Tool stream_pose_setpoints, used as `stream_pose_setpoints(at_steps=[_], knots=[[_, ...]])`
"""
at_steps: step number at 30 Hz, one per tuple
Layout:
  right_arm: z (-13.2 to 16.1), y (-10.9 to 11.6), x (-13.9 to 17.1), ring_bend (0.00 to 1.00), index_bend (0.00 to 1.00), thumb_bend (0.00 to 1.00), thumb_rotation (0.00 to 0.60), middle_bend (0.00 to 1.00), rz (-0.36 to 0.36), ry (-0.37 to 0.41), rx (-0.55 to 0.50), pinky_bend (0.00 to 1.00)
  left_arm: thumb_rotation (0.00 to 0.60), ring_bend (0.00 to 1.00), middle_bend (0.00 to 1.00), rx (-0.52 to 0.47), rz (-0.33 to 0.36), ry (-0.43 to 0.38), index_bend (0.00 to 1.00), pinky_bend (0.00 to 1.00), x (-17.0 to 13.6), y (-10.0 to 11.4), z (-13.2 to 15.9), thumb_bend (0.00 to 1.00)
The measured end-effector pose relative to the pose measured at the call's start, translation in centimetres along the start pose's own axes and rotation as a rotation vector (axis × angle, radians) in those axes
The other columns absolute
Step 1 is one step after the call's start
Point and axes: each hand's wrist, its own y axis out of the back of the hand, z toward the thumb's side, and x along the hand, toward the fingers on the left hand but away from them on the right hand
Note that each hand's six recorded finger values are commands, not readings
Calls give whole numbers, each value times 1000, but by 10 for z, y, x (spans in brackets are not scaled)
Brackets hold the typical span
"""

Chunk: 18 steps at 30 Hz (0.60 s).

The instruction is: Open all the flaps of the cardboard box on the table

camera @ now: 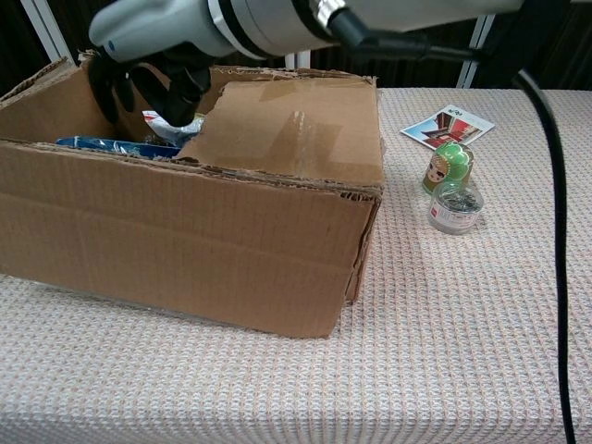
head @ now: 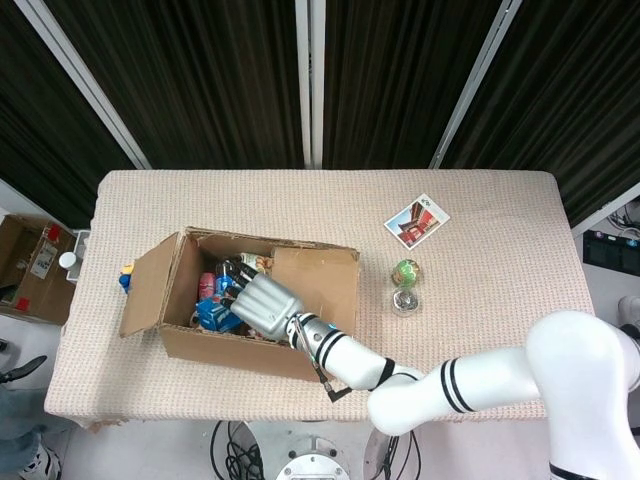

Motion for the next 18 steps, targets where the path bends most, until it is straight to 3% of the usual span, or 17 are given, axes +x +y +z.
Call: stream_pose_setpoints(at_steps=[6,18], knots=[[-8,-11,-4,0,273,999,600,208,27,-63,35,0,277,134,240,-13,-6,0,163,290,-1,-3,-1,0],[-21,-15,2,0,424,1000,600,305,45,-104,56,0,274,135,238,-10,-26,3,163,291,0,-10,-1,0]])
